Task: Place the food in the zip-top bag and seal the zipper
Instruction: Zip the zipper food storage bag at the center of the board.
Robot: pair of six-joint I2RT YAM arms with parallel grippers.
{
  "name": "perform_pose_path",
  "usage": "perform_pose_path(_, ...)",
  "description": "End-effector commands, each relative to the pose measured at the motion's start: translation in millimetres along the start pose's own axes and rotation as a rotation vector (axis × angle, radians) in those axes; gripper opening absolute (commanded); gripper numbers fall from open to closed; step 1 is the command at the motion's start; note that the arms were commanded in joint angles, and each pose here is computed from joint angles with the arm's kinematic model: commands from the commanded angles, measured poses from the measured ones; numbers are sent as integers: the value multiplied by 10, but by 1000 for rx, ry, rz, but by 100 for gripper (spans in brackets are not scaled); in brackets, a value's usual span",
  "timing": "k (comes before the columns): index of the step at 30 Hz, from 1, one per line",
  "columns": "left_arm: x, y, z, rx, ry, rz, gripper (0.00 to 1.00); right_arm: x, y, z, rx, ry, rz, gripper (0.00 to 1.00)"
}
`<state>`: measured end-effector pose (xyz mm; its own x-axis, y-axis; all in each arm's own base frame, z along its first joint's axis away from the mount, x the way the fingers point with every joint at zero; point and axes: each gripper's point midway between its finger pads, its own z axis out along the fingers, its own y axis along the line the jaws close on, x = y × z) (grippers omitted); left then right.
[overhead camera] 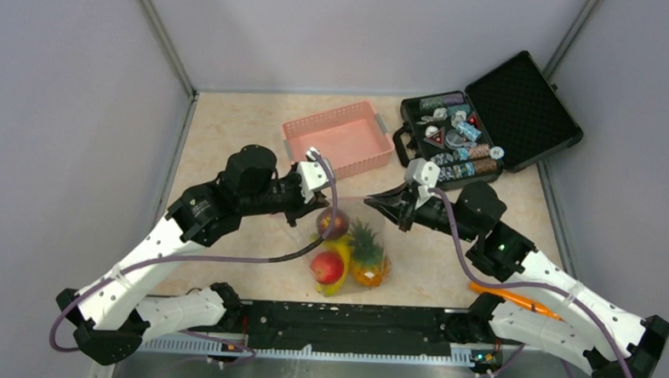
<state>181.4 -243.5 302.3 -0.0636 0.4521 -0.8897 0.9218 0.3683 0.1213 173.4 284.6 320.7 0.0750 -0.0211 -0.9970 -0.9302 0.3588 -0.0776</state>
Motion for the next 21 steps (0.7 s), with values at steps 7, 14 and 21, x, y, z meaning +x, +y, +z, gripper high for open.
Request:
perform_pose_path(7, -129, 165, -304, -95, 7, 20, 0, -604, -207, -215, 154, -204, -18, 0)
perform_pose_path(14, -106, 208, -388, -136, 13, 25, 0, -461, -360, -264, 253, -168, 22, 0)
perform_pose_path(21, 111, 234, -390, -174, 69, -11, 0, -373, -523, -297, 337, -148, 74, 0)
